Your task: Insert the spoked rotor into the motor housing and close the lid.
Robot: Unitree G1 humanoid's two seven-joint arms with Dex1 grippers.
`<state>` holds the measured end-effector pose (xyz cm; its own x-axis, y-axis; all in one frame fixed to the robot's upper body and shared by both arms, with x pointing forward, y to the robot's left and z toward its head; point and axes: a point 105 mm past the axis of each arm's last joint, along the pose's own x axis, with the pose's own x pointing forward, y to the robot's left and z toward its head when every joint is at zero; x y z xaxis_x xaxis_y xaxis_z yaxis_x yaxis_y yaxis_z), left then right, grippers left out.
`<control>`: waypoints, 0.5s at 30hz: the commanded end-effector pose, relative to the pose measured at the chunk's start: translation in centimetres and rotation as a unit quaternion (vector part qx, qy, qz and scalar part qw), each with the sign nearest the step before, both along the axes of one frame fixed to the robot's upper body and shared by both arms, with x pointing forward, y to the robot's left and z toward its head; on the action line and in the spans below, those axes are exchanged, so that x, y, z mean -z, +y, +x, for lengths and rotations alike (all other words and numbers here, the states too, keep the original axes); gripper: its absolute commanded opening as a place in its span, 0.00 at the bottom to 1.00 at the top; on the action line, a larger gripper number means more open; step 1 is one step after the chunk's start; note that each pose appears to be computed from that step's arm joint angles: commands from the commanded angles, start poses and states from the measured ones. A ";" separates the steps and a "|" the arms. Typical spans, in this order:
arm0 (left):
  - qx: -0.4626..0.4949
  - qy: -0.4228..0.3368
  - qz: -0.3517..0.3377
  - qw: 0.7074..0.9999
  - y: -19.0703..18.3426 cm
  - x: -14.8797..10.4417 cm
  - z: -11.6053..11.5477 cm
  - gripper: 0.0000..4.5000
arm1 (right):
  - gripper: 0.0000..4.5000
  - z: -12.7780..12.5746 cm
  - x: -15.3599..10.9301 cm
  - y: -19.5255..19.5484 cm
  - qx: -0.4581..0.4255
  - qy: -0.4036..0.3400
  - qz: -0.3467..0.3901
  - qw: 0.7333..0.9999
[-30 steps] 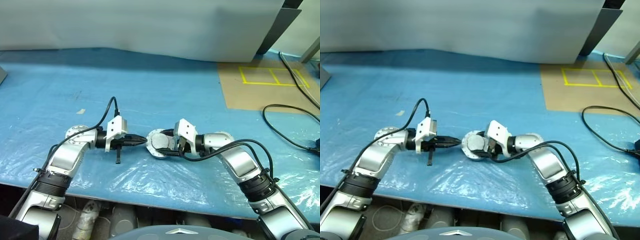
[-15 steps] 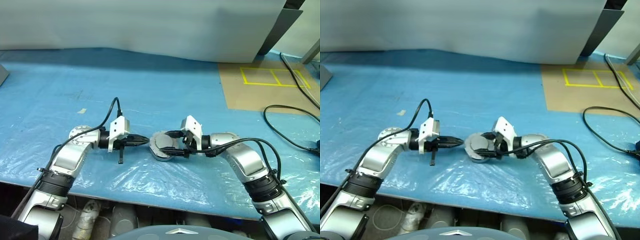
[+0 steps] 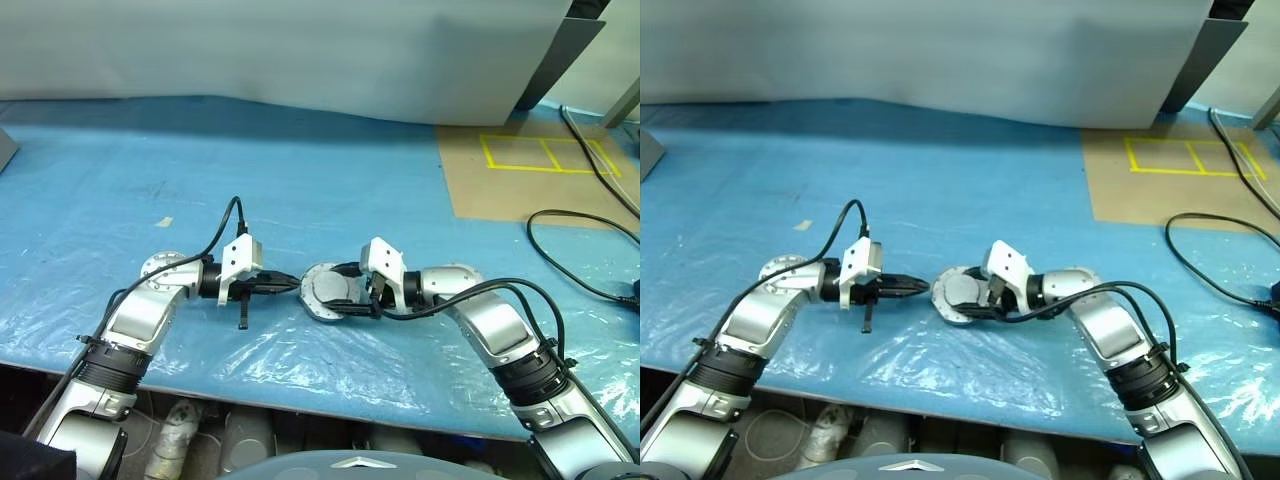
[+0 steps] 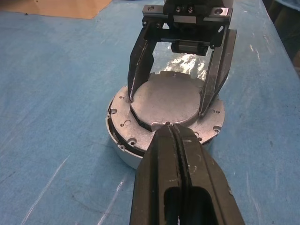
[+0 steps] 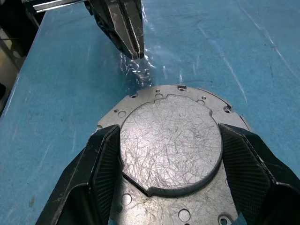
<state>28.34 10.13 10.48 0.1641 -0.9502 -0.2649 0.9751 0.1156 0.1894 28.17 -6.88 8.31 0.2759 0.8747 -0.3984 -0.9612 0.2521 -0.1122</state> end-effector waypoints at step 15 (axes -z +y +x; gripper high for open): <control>0.006 -0.019 0.000 1.000 -0.1 -0.6 0.3 0.00 | 0.65 -0.1 2.0 0.4 0.025 0.023 -0.010 0.999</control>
<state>28.55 10.16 10.49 0.1661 -0.9491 -0.2675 0.9740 0.1154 0.1952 28.46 -6.34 8.10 0.3056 0.8724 -0.3815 -0.9521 0.2853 -0.1101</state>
